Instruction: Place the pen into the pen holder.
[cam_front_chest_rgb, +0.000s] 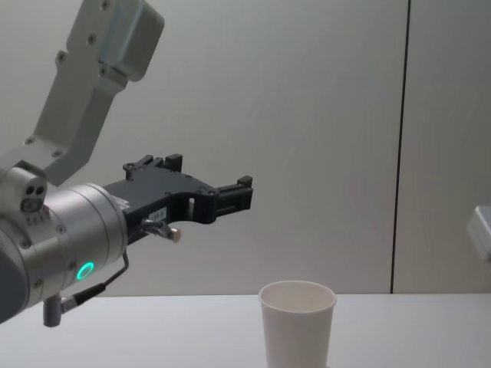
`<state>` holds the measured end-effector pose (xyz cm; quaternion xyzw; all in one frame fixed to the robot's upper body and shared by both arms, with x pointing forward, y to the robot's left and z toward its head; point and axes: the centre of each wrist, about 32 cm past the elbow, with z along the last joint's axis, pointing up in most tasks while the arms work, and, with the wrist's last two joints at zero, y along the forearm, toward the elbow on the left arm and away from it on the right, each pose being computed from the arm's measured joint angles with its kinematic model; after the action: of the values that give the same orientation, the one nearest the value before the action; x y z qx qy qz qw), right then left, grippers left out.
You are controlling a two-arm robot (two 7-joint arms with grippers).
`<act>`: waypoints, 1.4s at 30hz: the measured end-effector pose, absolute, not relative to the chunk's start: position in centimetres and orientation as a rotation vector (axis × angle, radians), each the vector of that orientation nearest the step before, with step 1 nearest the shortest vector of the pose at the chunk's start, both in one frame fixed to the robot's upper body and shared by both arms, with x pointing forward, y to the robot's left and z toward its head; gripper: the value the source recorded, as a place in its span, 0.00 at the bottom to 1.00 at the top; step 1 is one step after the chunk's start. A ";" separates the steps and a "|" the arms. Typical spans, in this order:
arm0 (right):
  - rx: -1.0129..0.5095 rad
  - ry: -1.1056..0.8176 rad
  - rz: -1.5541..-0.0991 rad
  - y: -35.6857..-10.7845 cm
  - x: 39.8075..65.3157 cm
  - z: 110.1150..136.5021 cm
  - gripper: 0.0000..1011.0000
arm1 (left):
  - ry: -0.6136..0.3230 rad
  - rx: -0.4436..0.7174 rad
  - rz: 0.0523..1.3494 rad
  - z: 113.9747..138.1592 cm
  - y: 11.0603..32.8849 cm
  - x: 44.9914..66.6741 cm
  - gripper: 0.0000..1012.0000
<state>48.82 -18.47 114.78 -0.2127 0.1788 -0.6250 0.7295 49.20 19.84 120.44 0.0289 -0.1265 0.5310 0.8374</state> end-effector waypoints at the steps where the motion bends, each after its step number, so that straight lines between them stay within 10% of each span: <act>1: -0.471 0.398 -1.377 -18.5 48.9 114.7 0.99 | -0.268 0.061 1.124 120.4 19.8 49.2 0.99; 21: -0.501 0.441 -1.353 -18.3 49.7 113.3 0.91 | -0.268 0.061 1.124 120.4 19.8 49.2 0.99; 42: -0.492 0.440 -1.325 -18.4 49.7 112.7 0.27 | -0.268 0.061 1.124 120.4 19.8 49.2 0.99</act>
<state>49.74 -18.37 112.74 -0.2243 0.2003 -0.6037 0.7383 49.20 19.84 120.44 0.0289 -0.1265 0.5311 0.8373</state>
